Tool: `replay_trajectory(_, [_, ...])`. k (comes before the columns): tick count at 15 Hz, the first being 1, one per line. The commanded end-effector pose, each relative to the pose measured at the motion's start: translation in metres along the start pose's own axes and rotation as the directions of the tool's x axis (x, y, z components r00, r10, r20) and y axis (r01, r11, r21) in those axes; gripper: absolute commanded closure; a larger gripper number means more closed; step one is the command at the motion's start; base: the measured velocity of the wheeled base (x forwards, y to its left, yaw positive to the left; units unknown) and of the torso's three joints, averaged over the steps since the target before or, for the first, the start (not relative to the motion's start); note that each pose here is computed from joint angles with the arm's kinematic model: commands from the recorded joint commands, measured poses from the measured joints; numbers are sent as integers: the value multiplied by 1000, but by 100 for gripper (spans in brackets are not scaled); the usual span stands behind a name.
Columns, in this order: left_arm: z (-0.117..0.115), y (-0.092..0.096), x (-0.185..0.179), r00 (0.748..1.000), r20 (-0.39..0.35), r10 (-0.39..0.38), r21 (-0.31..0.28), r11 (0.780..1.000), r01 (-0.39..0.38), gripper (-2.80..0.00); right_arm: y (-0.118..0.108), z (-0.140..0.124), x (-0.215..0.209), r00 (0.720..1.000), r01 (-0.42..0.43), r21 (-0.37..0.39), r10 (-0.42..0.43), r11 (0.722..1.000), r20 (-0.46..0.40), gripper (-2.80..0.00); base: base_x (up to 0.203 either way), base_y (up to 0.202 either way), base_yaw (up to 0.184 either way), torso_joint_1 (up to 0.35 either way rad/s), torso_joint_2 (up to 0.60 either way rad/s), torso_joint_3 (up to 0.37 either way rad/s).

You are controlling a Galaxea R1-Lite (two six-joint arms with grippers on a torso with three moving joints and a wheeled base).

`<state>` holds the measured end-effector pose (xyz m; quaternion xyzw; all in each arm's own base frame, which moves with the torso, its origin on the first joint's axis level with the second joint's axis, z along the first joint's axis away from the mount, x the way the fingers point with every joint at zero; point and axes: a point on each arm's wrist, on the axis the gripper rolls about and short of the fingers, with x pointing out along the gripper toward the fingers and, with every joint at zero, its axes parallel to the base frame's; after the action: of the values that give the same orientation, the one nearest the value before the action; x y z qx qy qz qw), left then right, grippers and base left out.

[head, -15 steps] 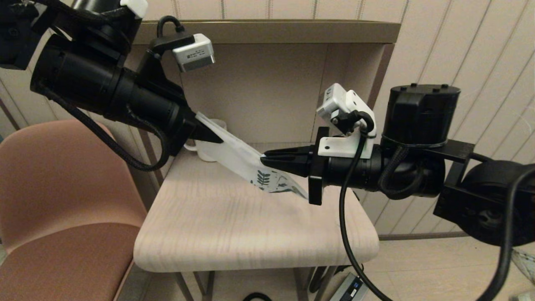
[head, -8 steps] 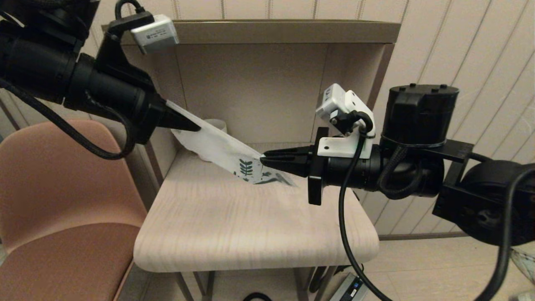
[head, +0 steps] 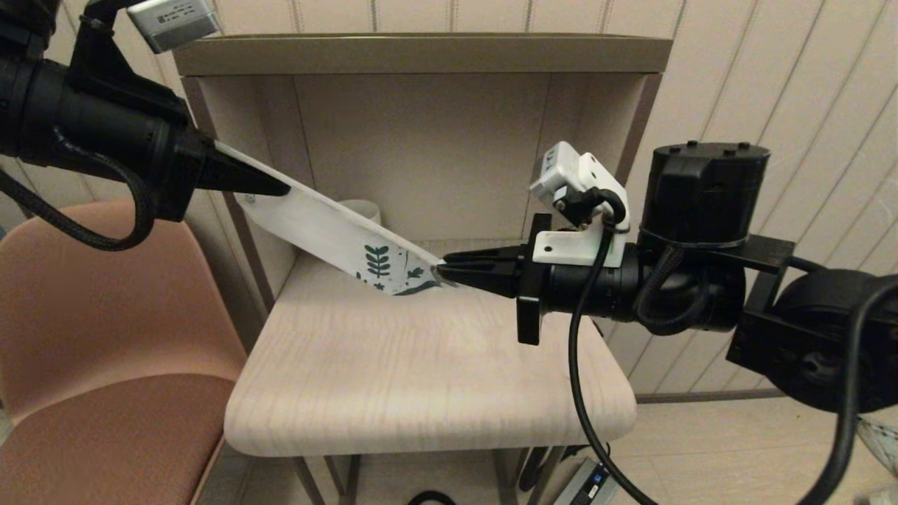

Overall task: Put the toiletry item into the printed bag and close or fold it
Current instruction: Close the strorage bag and place it on the desk

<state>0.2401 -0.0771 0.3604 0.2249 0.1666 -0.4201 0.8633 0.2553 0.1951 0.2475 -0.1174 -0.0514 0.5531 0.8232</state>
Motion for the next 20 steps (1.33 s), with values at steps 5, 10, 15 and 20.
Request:
replay_trajectory(5, [-3, -1, -3, 1000, -4, -2, -1, 1000, 2, 0, 3, -4, -1, 1000, -10, -18, 10, 1000, -11, -280, 0, 0, 0, 0, 0, 0])
replay_trajectory(10, [-1, -2, -4, 999, 25, -29, 4, 1000, 29, 0, 1, -2, -1, 1000, -6, -27, 6, 1000, -2, -280, 0, 0, 0, 0, 0, 0])
replay_trajectory(15, [-19, 6, 27, 996, -48, -79, -166, 984, 70, 0, -16, 5, -14, 998, 64, -40, -64, 997, 10, -280, 0, 0, 0, 0, 0, 0])
replay_trajectory(20, [-32, -2, 81, 996, -1, -95, -395, 915, 87, 0, -52, 18, -43, 978, 208, -30, -207, 978, 34, -280, 0, 0, 0, 0, 0, 0])
